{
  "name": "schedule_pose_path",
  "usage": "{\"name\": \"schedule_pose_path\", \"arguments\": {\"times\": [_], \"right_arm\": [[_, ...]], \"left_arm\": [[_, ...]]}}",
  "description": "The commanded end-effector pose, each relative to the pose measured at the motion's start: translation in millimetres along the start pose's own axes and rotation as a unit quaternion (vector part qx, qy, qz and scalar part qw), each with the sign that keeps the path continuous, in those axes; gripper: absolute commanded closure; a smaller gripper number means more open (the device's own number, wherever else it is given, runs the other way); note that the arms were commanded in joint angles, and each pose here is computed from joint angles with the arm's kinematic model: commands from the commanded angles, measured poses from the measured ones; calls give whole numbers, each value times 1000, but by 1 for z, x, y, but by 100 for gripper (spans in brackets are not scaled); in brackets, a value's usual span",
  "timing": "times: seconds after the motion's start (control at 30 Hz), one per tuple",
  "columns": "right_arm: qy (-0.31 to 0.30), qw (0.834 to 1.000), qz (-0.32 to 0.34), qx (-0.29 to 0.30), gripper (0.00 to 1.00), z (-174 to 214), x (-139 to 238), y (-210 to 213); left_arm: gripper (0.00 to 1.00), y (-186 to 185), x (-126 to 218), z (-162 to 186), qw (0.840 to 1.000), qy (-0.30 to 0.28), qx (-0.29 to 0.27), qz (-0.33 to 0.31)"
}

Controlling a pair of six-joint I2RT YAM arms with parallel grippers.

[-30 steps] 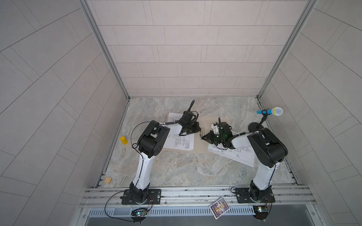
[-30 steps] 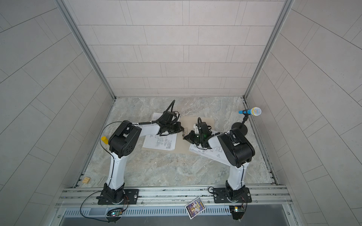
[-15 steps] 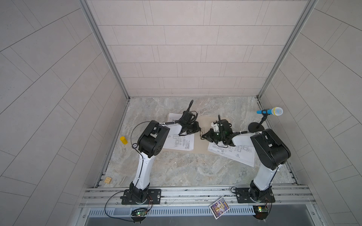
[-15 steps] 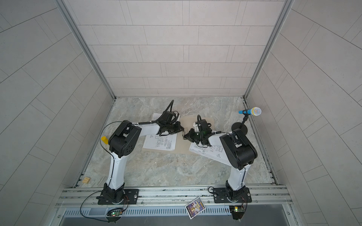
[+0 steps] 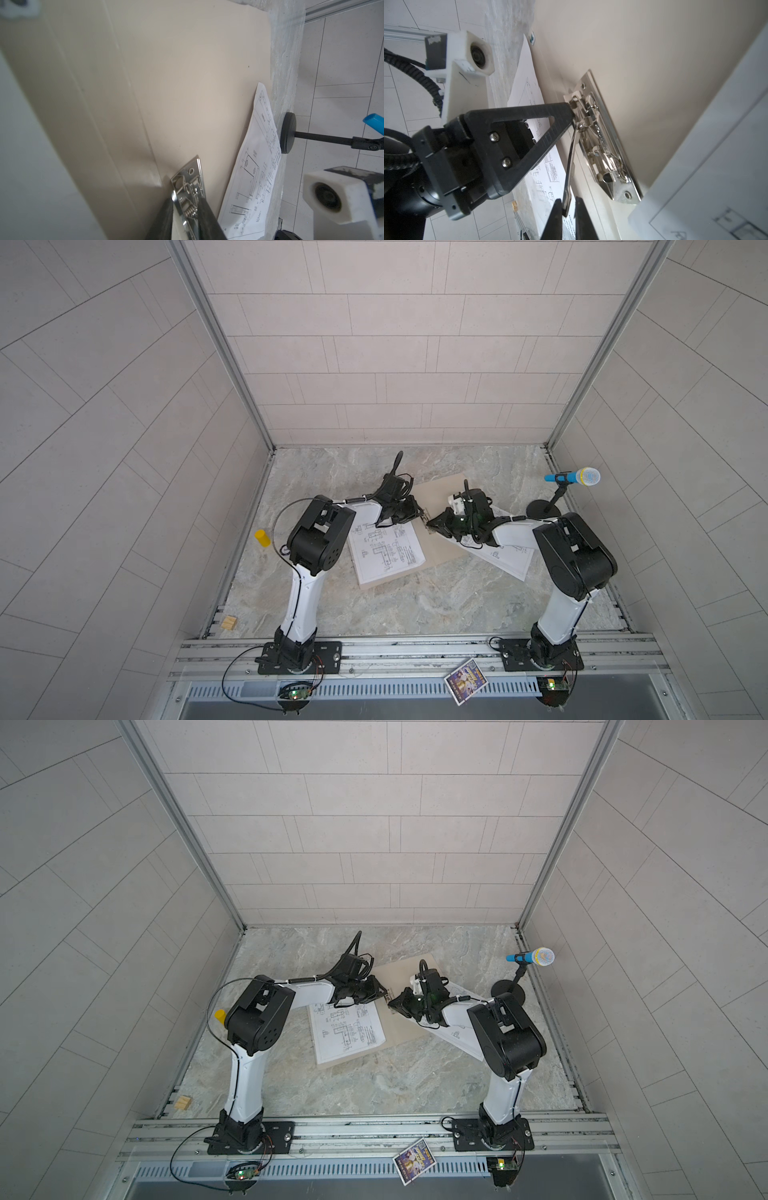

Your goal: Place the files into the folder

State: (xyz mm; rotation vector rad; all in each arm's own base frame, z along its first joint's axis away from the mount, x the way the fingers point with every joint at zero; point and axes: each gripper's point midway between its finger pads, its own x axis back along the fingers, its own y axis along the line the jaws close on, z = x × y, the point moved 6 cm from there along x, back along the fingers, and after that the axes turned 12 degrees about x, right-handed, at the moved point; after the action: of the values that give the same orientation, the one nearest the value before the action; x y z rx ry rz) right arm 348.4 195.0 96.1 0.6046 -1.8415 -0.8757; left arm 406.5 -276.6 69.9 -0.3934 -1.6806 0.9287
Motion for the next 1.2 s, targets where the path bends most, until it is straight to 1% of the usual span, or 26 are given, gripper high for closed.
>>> {"name": "schedule_pose_path", "arguments": {"times": [0.0,0.07,0.27,0.33,0.47,0.57,0.63,0.7,0.93,1.07,1.17], "right_arm": [[-7,1000,-10,-5,78,-3,8,12],[-10,1000,-17,1,71,-4,12,18],[-30,999,-22,29,56,-8,29,31],[-38,998,-31,42,53,-11,34,38],[-46,996,-29,74,52,-13,46,45],[-48,994,15,92,52,-15,61,31],[-49,990,69,110,51,-16,78,15],[-54,988,90,114,50,-18,92,3],[-81,982,141,99,46,-15,136,-39],[-105,970,201,83,39,-10,158,-68],[-110,968,212,72,37,-7,163,-78]], "left_arm": [[72,0,12,-3,1000,-5,9,-10],[72,-1,14,-4,1000,-6,8,-9],[66,-15,26,-6,1000,-13,-2,5],[64,-20,31,-6,1000,-15,-9,10],[62,-26,40,-3,999,-15,-27,13],[58,-28,49,2,999,-16,-41,17],[56,-30,54,6,998,-16,-51,19],[53,-31,59,10,998,-18,-62,20],[39,-41,68,34,991,-10,-128,26],[27,-44,73,51,984,-19,-177,17],[25,-49,75,60,975,-23,-220,5]]}}
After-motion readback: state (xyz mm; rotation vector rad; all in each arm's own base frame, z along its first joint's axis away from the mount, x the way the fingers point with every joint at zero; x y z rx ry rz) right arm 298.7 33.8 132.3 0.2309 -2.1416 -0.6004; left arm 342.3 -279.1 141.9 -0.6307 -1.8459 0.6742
